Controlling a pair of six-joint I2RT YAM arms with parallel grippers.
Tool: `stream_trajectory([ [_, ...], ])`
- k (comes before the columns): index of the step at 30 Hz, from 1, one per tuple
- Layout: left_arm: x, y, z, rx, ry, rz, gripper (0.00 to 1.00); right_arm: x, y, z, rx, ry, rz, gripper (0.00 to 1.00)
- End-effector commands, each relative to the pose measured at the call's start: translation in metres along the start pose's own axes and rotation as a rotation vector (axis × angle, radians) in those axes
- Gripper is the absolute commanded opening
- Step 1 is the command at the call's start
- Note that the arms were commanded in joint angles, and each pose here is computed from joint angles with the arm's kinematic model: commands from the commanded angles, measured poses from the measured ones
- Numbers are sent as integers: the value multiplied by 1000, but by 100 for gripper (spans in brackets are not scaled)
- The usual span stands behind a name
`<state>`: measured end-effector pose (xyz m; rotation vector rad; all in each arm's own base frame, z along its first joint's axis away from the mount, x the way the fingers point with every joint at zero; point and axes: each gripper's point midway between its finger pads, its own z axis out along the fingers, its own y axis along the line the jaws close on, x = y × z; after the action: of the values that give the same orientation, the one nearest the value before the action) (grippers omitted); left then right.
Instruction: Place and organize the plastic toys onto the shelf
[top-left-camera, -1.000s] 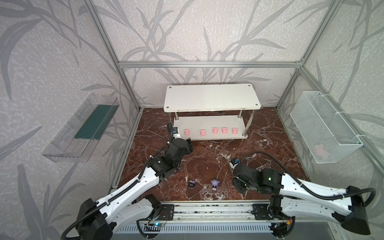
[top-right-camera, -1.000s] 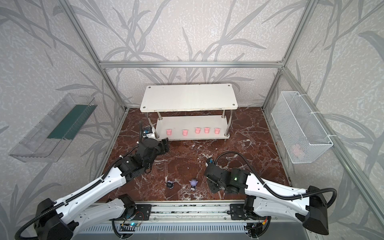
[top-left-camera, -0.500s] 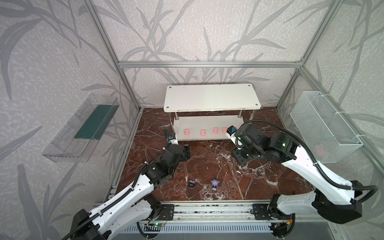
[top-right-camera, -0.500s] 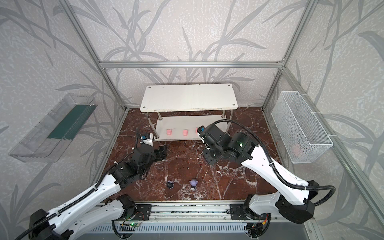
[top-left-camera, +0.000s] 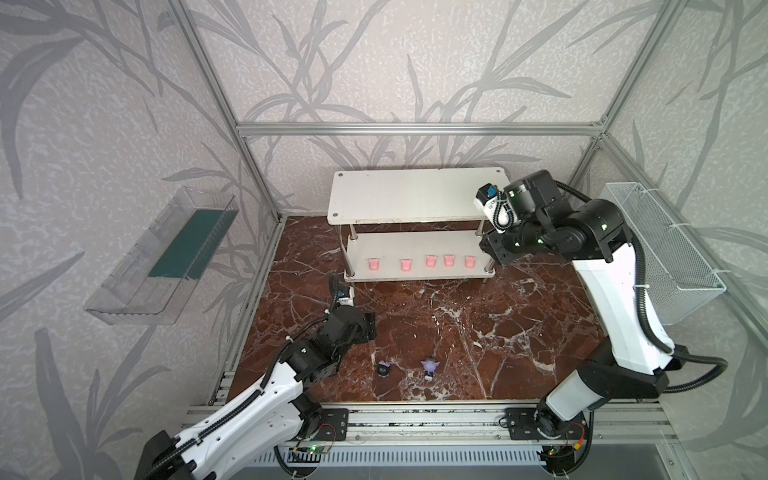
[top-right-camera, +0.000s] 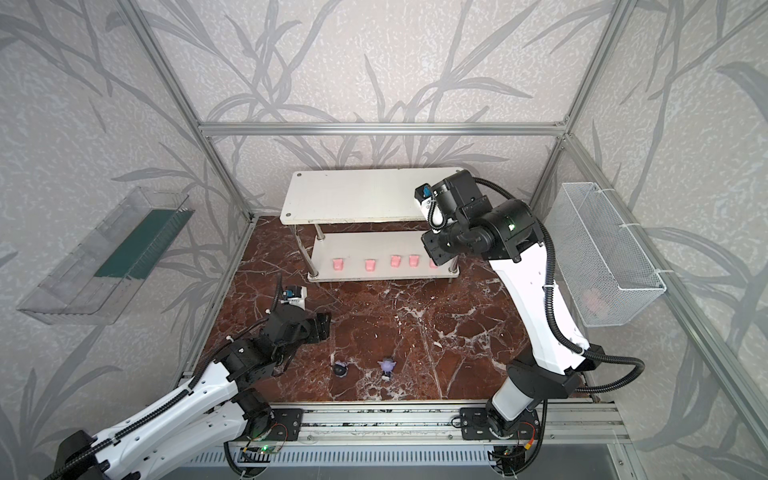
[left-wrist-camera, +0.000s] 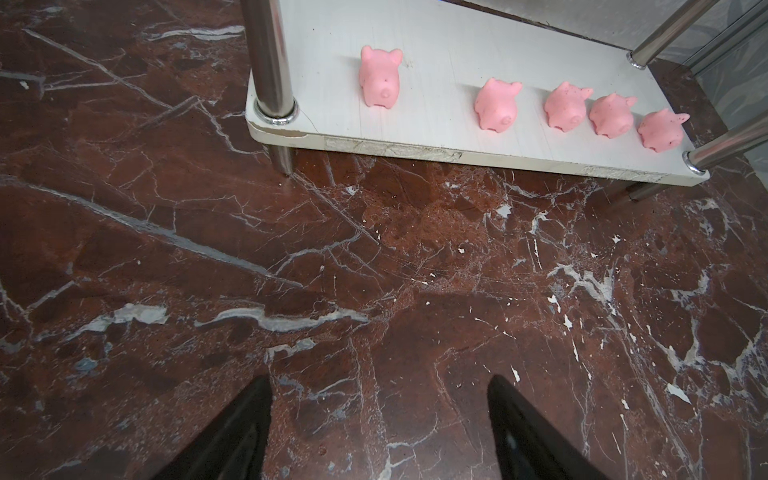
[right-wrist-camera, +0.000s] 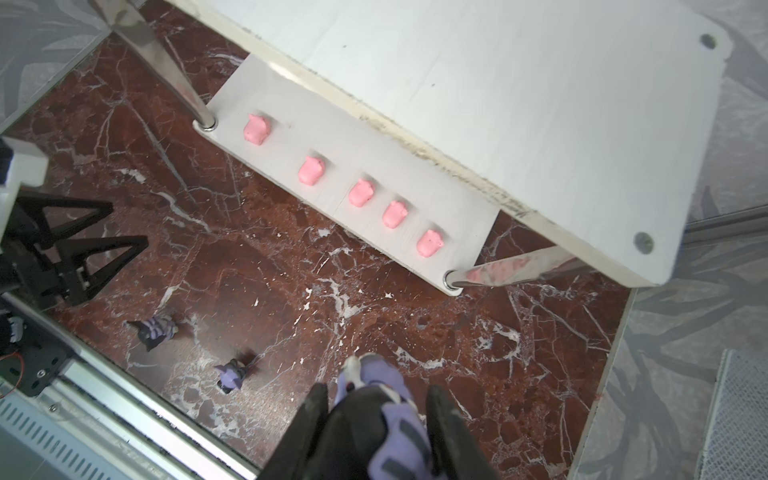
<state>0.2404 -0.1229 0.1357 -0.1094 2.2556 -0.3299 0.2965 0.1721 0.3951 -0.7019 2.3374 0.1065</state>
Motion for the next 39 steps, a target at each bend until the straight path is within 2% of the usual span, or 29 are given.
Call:
stream_trajectory([
  [1, 8, 5, -1, -9, 24, -7, 80, -3, -12, 3, -12, 8, -7, 32],
  [12, 17, 13, 3, -25, 44, -23, 80, -59, -42, 38, -52, -113, 35, 32],
  [23, 21, 26, 5, -63, 54, -42, 80, -77, -59, 67, -65, -142, 33, 32],
  [28, 19, 26, 9, -67, 57, -54, 80, -78, -51, 51, -107, -173, 38, 31],
  [33, 18, 25, 15, -69, 61, -59, 80, -69, -31, 16, -157, -202, 34, 31],
  [39, 14, 23, 19, -66, 56, -64, 80, -21, 18, -3, -155, -121, -69, 30],
])
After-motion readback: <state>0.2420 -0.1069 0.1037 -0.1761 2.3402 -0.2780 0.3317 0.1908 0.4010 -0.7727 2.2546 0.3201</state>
